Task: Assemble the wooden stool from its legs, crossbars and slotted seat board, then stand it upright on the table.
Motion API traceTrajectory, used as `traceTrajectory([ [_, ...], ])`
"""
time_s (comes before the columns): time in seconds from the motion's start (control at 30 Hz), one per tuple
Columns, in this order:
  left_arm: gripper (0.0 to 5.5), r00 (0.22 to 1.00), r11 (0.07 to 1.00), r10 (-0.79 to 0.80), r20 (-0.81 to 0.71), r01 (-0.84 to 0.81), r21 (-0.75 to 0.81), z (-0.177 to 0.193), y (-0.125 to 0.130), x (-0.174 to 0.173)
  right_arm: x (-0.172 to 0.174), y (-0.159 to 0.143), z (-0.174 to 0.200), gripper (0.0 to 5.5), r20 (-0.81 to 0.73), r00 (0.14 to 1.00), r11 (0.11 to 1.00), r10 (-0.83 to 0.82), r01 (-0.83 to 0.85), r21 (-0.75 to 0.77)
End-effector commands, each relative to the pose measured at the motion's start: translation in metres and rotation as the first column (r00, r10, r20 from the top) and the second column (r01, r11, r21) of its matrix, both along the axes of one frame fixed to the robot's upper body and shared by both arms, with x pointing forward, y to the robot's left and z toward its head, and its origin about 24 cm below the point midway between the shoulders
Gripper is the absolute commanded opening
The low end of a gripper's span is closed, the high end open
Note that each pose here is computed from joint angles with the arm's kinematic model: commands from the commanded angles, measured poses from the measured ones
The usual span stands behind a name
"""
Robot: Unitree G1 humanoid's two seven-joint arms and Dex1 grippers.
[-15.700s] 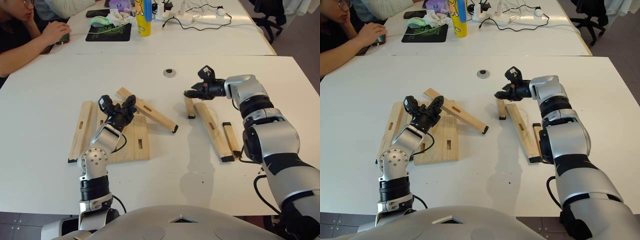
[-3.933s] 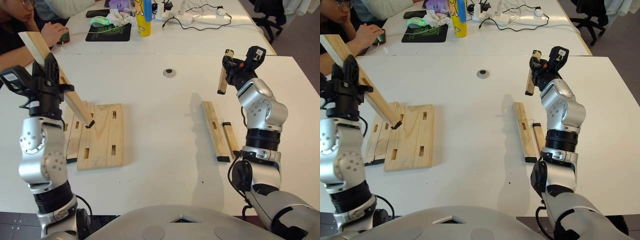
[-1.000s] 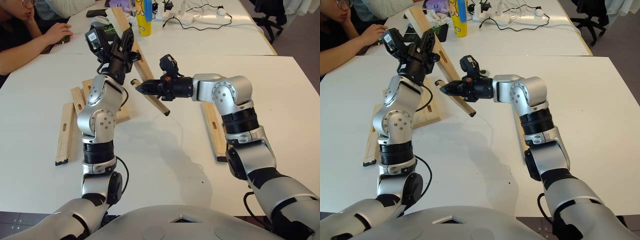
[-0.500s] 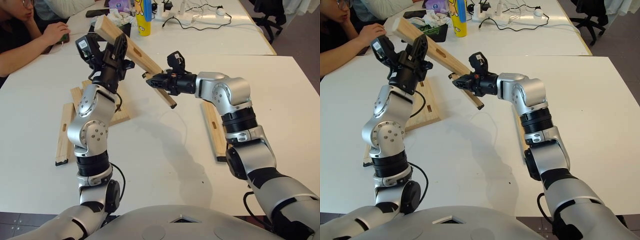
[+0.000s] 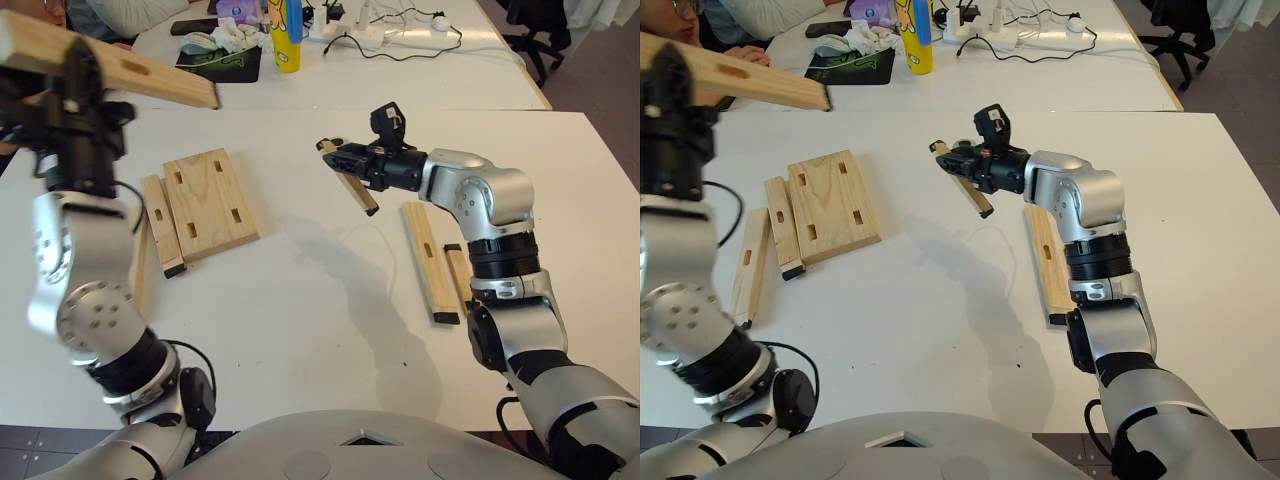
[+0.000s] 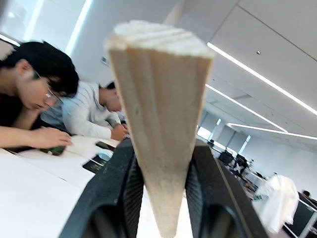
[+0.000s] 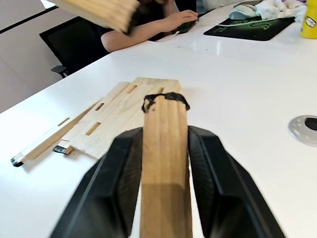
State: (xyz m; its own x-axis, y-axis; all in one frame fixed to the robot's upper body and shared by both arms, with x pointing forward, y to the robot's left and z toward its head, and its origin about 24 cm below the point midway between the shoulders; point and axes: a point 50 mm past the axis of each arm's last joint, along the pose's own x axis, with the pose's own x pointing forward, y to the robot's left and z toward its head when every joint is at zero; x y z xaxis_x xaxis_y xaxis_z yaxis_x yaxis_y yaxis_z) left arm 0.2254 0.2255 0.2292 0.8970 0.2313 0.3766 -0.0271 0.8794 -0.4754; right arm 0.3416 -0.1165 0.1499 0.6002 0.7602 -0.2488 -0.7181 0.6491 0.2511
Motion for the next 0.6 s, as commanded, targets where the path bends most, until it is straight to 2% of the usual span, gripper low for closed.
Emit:
traceTrajectory([
  [0.03,1.03,0.975,0.997,0.047,-0.217,-0.032,0.073,-0.028,0.016,-0.023,-0.002,-0.032,0.003,1.3,0.039,0.98,0.981,-0.193,0.192,0.023],
  [0.2,1.03,0.91,0.993,0.058,-0.41,-0.008,0.122,-0.051,0.022,-0.03,-0.006,-0.047,0.003,1.3,0.073,0.947,0.95,-0.313,0.311,0.041],
  [0.4,1.03,0.887,0.984,0.128,-0.444,-0.058,0.169,-0.05,0.026,-0.026,-0.011,-0.046,-0.003,1.3,0.08,0.934,0.938,-0.348,0.345,0.042],
  [0.53,1.03,0.854,0.972,0.226,-0.468,-0.17,0.161,-0.053,0.03,-0.04,-0.012,-0.048,-0.005,1.3,0.087,0.93,0.934,-0.357,0.356,0.031],
  [0.6,1.03,0.836,0.974,0.226,-0.5,-0.18,0.141,-0.061,0.025,-0.047,-0.012,-0.049,-0.005,1.3,0.09,0.927,0.931,-0.364,0.363,0.031],
])
